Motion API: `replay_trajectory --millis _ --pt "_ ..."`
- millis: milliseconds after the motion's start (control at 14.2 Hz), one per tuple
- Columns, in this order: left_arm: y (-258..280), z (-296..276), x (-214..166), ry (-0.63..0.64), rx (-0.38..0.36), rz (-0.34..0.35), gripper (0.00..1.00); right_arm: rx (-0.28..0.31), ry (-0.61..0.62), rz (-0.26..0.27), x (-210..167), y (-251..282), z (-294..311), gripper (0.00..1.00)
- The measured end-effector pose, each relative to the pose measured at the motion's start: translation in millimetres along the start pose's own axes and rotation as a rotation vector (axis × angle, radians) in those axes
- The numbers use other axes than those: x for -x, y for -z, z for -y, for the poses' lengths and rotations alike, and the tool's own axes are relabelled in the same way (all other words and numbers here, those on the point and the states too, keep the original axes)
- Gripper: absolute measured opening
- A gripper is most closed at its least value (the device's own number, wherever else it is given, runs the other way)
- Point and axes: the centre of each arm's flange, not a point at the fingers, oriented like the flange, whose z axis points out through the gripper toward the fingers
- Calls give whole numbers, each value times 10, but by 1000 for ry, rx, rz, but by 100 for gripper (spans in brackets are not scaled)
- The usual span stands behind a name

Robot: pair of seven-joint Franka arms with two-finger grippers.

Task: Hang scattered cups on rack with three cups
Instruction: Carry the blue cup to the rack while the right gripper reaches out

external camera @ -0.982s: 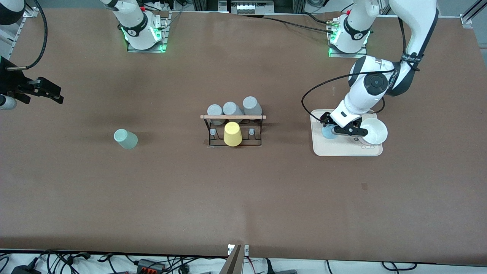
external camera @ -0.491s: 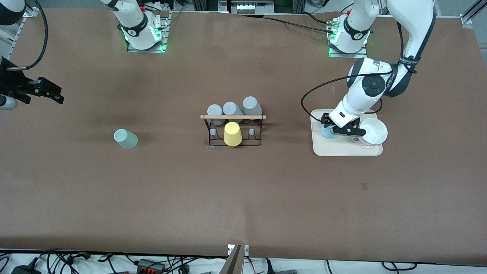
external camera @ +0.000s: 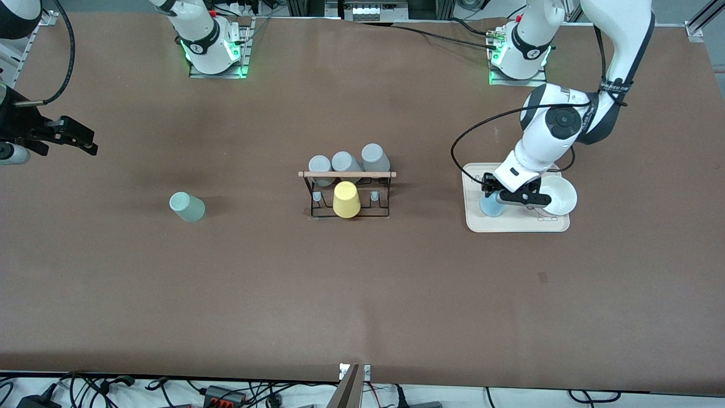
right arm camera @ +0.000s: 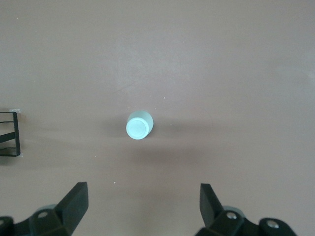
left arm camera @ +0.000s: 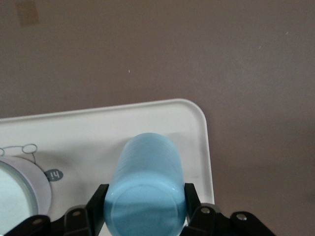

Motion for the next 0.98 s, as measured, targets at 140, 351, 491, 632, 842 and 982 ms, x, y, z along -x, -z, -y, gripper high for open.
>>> replay_trajectory --millis 140,351,491,632,842,982 --pt "479 -143 -282 -16 -19 48 66 0 0 -1 -1 0 0 100" --pt "1278 -640 -634 -65 -18 44 66 0 0 -1 -1 -1 0 100" --pt "1620 -1102 -743 -90 10 -15 66 0 0 -1 -1 -2 0 100" --pt "1768 -1592 -786 -89 44 -51 66 0 0 0 -2 -5 1 100" --pt "1708 -2225 -823 -19 89 -54 66 0 0 2 -6 -19 1 100" --pt "1466 -2593 -775 49 97 -22 66 0 0 3 -8 -26 1 100"
